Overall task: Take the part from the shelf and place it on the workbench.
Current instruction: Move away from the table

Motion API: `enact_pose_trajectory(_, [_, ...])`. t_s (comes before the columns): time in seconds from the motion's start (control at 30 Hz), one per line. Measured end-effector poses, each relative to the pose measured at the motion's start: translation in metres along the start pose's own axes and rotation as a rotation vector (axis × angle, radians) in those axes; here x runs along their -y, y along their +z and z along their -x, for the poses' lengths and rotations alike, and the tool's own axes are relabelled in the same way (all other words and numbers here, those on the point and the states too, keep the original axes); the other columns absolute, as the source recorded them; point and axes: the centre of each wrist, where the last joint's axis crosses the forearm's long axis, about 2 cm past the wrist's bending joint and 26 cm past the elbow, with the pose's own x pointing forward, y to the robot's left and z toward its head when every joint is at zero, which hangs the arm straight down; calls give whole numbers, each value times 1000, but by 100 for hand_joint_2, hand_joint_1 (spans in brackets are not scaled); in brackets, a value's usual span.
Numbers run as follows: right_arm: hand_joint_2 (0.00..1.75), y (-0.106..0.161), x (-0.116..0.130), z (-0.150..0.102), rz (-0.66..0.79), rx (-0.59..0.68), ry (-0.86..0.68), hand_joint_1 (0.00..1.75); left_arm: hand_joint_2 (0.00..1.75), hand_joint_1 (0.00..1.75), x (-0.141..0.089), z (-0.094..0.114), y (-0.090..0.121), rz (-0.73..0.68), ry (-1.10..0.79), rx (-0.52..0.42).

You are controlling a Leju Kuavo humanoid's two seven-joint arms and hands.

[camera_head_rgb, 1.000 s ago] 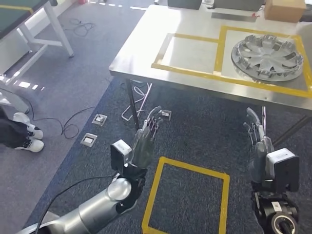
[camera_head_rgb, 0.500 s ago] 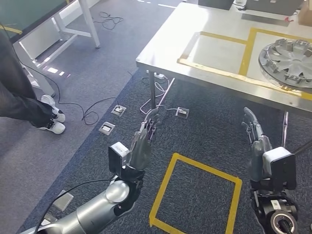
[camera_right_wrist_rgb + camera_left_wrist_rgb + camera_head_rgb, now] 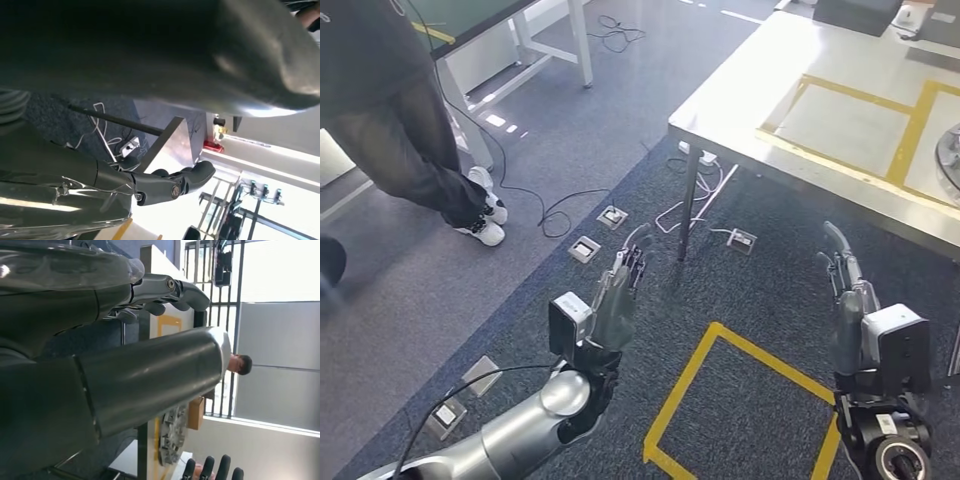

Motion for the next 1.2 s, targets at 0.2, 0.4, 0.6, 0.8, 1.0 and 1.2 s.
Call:
enact_pose_trajectory(0.2, [0,-1,-1,0,-4,2,0,0,0,0,-1,0,0,1,-3,2])
enact_pose_trajectory(0.4, [0,0,-1,0,-13,0,-2,0,0,0,-2,0,1,1,-6,-1])
enact_pose_trajectory(0.6, [0,-2,-1,-1,-17,7,0,0,0,0,-1,-1,-1,3,-6,8])
enact_pose_trajectory(0.8, [0,-2,-1,-1,-17,2,-1,0,0,0,1,-2,-2,3,-1,12])
enact_pose_trajectory(1.0, [0,-2,-1,-1,-18,5,-8,0,0,0,1,-3,-3,5,0,13])
enact_pose_trajectory(1.2, [0,-3,-1,-1,-20,10,-11,0,0,0,0,-3,-4,7,-2,14])
